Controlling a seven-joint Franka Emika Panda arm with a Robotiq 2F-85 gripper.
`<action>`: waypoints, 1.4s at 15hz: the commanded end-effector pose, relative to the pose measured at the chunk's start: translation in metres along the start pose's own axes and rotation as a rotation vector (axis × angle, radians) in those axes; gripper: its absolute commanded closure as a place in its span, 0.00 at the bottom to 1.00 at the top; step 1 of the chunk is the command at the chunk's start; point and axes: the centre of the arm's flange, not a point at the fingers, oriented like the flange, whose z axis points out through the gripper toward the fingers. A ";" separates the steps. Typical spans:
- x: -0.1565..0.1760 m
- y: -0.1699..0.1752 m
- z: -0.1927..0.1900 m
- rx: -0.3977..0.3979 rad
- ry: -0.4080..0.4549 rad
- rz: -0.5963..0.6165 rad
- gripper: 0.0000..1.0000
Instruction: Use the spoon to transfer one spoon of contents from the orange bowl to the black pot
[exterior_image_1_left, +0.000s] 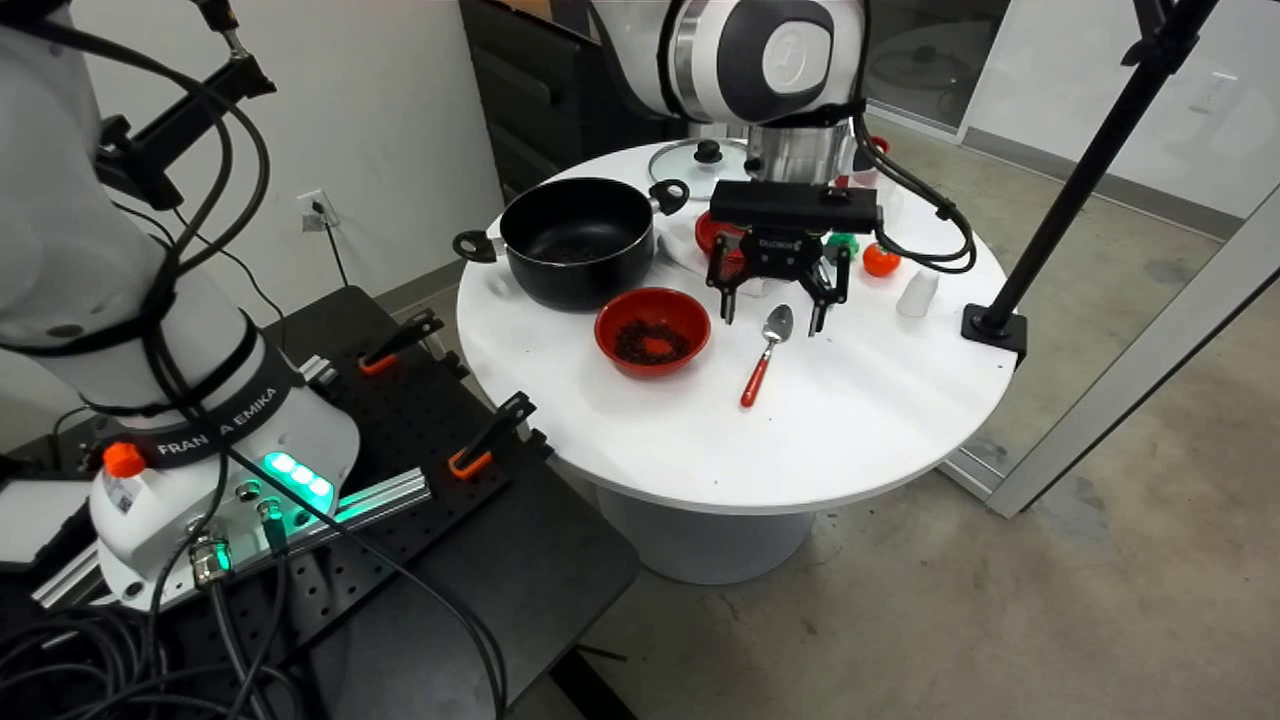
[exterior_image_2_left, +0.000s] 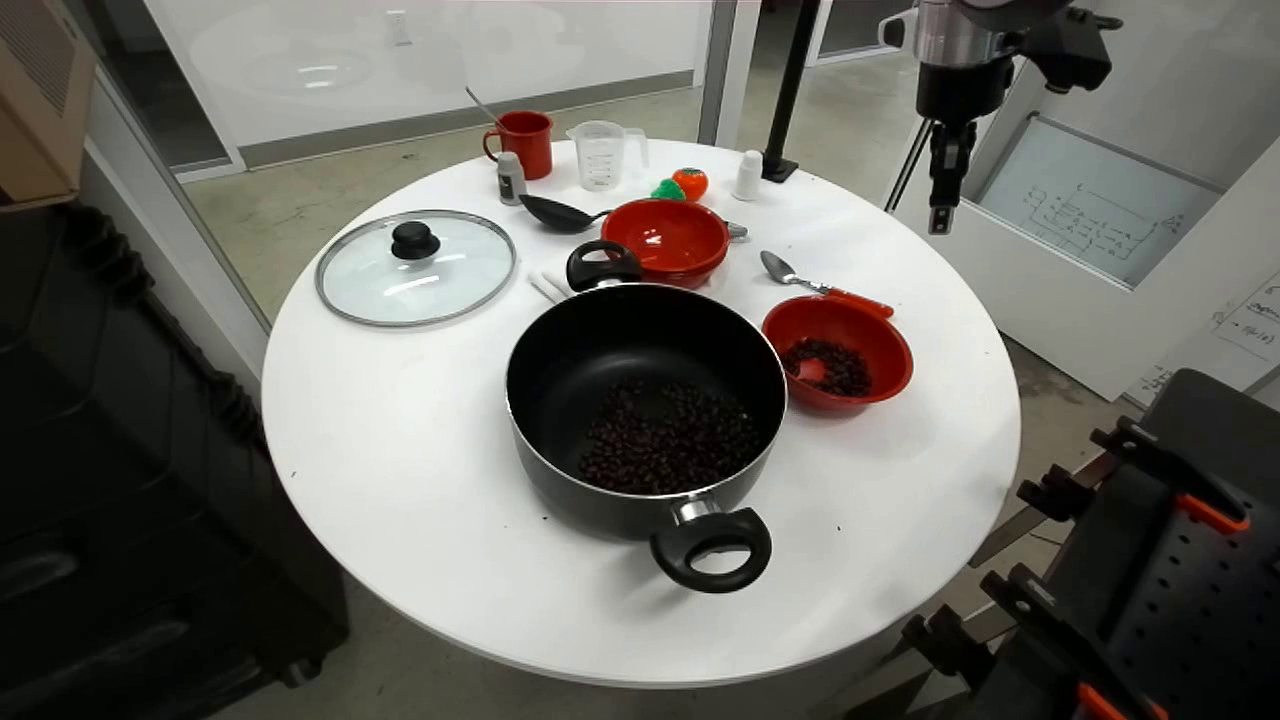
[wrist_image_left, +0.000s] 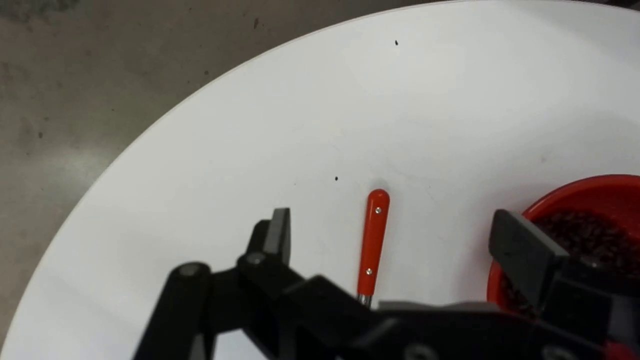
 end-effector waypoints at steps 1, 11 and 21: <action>0.019 0.011 0.018 0.010 -0.008 -0.037 0.00; 0.048 -0.001 0.062 0.021 -0.056 -0.075 0.00; 0.068 -0.008 0.103 0.010 -0.086 -0.097 0.00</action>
